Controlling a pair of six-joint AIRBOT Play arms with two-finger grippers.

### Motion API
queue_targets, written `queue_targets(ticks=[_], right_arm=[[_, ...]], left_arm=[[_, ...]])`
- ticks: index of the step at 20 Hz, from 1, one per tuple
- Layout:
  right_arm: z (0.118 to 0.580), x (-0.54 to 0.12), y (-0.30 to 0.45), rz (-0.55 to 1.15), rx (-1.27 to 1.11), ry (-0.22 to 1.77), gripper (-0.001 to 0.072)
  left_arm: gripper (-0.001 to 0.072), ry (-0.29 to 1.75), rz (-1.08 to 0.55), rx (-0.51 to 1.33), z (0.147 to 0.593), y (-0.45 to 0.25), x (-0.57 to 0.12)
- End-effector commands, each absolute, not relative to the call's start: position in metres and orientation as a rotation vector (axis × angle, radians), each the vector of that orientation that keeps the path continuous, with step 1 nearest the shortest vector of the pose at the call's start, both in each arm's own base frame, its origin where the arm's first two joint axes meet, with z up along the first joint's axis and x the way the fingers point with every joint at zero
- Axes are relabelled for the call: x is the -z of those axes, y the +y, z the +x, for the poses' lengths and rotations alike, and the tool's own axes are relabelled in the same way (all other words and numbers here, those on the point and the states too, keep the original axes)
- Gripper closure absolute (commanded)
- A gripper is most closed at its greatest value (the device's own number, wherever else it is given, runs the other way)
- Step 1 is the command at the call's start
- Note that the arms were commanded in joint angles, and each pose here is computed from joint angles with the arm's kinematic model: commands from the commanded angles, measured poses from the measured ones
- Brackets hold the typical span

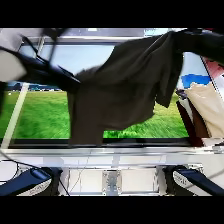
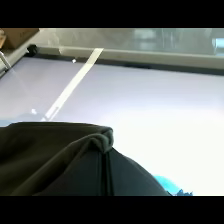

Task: Fold the shirts.

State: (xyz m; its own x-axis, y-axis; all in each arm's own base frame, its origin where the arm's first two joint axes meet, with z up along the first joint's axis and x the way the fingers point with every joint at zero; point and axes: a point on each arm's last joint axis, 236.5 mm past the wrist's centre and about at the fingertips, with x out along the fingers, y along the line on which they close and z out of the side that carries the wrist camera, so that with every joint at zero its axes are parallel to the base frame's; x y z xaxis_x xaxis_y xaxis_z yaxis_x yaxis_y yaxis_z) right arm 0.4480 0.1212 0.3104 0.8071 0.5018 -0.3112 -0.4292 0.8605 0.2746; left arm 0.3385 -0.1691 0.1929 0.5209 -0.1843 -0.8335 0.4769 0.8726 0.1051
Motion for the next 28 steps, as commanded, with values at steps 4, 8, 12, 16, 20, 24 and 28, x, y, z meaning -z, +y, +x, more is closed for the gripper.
queue_targets(ticks=[4,8,12,16,20,24,28], right_arm=[[0.556,-0.103,0.191,0.278,-0.49,0.671,0.0683],[0.574,-0.003,0.236,0.268,-0.47,0.747,0.068],[0.58,-0.011,0.228,0.261,-0.46,0.728,0.0346],[0.567,-0.08,0.145,0.213,-0.415,0.74,0.0342],[0.495,-0.12,0.043,0.217,-0.291,0.922,0.034],[0.376,-0.062,0.027,0.343,-0.36,1.391,0.034],[0.339,0.004,0.041,0.523,-0.337,1.503,0.0339]], left_arm=[[0.0698,1.161,0.286,0.025,0.358,-0.088,-0.033],[0.0698,1.249,0.273,-0.029,0.366,-0.065,0.013],[0.0698,1.284,0.284,-0.032,0.369,-0.064,0.032],[0.0698,1.274,0.31,-0.018,0.371,-0.063,0.031],[0.0698,1.246,0.317,-0.005,0.377,-0.065,0.029],[0.0698,1.241,0.309,-0.001,0.379,-0.067,0.029],[0.0698,1.26,0.314,-0.009,0.374,-0.065,0.03]])
